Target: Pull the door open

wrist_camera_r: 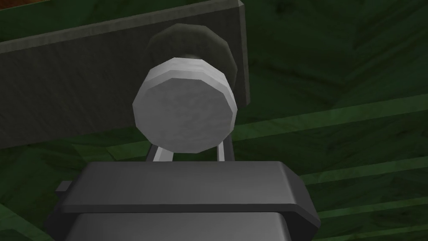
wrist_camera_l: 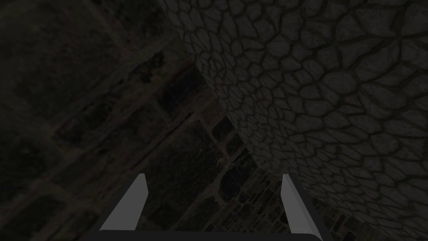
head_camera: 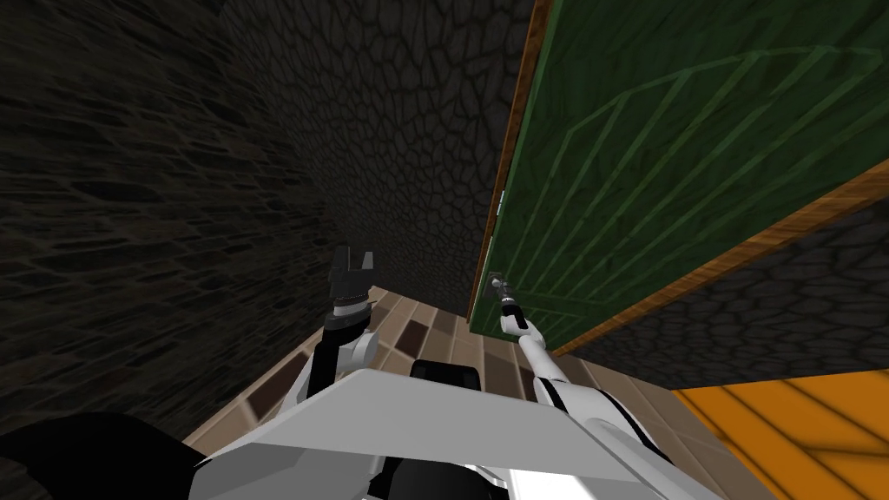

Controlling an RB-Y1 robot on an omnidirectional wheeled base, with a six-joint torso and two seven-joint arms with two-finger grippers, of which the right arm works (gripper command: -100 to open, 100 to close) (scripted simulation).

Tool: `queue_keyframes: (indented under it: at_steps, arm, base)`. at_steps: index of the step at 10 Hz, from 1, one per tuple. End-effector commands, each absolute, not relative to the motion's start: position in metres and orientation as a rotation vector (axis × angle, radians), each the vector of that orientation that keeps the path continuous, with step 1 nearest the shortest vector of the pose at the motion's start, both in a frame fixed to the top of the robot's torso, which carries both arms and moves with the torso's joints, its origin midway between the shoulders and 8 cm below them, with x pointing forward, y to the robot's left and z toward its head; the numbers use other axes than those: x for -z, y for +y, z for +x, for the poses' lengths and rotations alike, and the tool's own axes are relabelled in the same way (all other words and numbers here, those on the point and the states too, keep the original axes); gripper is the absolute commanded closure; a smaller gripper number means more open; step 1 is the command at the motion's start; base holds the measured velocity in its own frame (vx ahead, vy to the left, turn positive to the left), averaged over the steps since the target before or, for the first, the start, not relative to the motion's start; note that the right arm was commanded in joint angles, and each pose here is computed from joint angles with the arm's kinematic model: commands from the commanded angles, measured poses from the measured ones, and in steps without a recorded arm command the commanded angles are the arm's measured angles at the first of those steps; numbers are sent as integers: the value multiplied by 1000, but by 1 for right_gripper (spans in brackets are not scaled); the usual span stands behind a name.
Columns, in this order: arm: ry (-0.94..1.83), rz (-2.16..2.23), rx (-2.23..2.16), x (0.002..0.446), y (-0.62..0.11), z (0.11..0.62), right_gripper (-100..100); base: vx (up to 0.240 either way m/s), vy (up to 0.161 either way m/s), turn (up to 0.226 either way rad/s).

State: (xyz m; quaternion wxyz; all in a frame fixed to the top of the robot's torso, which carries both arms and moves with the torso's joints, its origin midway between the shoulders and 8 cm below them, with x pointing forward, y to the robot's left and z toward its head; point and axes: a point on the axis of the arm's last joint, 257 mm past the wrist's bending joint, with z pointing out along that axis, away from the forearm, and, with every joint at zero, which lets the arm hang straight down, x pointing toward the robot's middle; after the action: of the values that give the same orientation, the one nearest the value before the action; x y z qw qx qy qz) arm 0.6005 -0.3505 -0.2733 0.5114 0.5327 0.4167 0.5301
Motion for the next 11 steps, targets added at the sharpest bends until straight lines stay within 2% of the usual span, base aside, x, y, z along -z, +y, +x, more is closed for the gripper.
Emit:
queue_keyframes:
  at_steps: [1, 11]
  arm:
    - [981, 1284, -1340, 263, -333, 609, 100]
    - [827, 1455, -1504, 265, -338, 609, 100]
  base:
    - [-40, -20, 12]
    - [-29, -16, 39]
